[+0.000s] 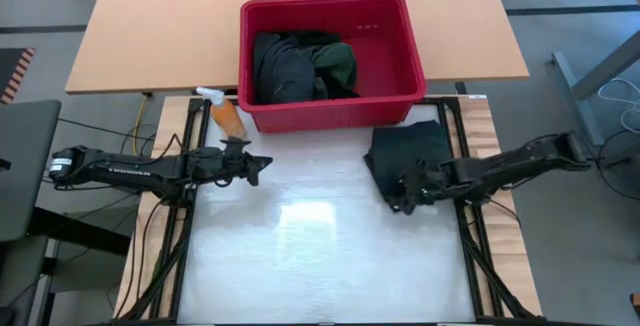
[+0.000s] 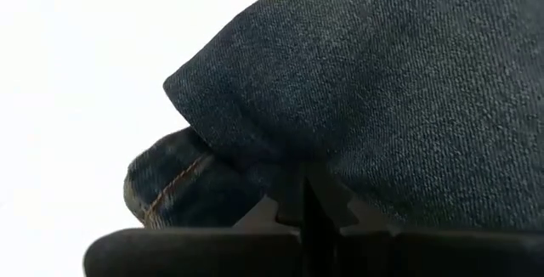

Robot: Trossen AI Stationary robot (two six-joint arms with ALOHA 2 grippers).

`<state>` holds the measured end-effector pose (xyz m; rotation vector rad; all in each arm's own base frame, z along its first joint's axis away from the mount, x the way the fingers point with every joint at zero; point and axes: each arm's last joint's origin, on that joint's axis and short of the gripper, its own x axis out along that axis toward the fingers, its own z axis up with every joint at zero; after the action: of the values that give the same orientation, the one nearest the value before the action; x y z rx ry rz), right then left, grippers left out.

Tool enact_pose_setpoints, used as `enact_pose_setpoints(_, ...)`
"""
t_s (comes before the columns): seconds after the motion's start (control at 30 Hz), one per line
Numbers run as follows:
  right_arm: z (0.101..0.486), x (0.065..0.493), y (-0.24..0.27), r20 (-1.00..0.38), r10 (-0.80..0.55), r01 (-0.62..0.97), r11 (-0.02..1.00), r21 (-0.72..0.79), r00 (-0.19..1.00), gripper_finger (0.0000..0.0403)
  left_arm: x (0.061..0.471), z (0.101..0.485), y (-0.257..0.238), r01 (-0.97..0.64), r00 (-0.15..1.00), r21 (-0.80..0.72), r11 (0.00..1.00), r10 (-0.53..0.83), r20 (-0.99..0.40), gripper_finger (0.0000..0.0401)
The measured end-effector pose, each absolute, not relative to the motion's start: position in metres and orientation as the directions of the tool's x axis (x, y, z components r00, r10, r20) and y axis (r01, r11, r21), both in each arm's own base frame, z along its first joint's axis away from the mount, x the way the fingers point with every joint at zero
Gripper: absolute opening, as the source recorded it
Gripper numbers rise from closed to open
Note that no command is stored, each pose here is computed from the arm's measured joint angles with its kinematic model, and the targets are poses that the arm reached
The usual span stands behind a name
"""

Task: Fold Laundry from Bin
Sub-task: Fold the blue pants, then remove the green shirt from the red bin

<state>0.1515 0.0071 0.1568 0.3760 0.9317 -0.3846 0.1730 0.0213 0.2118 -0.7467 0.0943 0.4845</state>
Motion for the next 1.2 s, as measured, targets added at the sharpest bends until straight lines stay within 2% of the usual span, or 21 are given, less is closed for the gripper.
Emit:
enact_pose_setpoints(0.27, 0.239, 0.144, 0.002, -0.652, -0.164, 0.411, 0.878, 0.246, 0.740, 0.0019, 0.173, 0.215, 0.023, -0.474, 0.861, -0.662, 0.581, 0.463, -0.210, 0.0000)
enact_pose_setpoints(0.4, 0.300, 0.146, -0.001, -0.484, -0.151, 0.316, 0.907, 0.279, 0.862, 0.0019, 0.176, 0.230, 0.022, -0.340, 0.914, -0.671, 0.659, 0.401, -0.068, 0.0000)
enact_pose_setpoints(0.5, 0.345, 0.155, -0.009, -0.324, -0.231, 0.307, 0.928, 0.209, 0.918, 0.0019, 0.177, 0.235, 0.022, -0.320, 0.914, -0.641, 0.698, 0.405, -0.015, 0.0000)
enact_pose_setpoints(0.63, 0.382, 0.182, -0.039, -0.203, -0.409, 0.428, 0.902, 0.059, 0.890, 0.0020, 0.180, 0.234, 0.030, -0.352, 0.905, -0.588, 0.728, 0.426, -0.014, 0.0000)
enact_pose_setpoints(0.73, 0.389, 0.214, -0.081, -0.217, -0.479, 0.494, 0.869, 0.017, 0.851, 0.0020, 0.183, 0.229, 0.041, -0.377, 0.905, -0.524, 0.764, 0.423, -0.033, 0.0000)
enact_pose_setpoints(0.87, 0.380, 0.258, -0.156, -0.283, -0.440, 0.479, 0.874, 0.085, 0.853, 0.0020, 0.186, 0.220, 0.063, -0.405, 0.907, -0.442, 0.800, 0.414, -0.082, 0.0000)
enact_pose_setpoints(0.97, 0.376, 0.281, -0.219, -0.299, -0.490, 0.542, 0.832, 0.121, 0.819, 0.0027, 0.185, 0.212, 0.079, -0.400, 0.914, -0.442, 0.803, 0.385, -0.127, 0.0000)
enact_pose_setpoints(1.2, 0.350, 0.316, -0.325, -0.468, -0.535, 0.663, 0.731, 0.160, 0.703, 0.0095, 0.183, 0.201, 0.095, -0.357, 0.934, -0.462, 0.812, 0.305, -0.187, 0.0000)
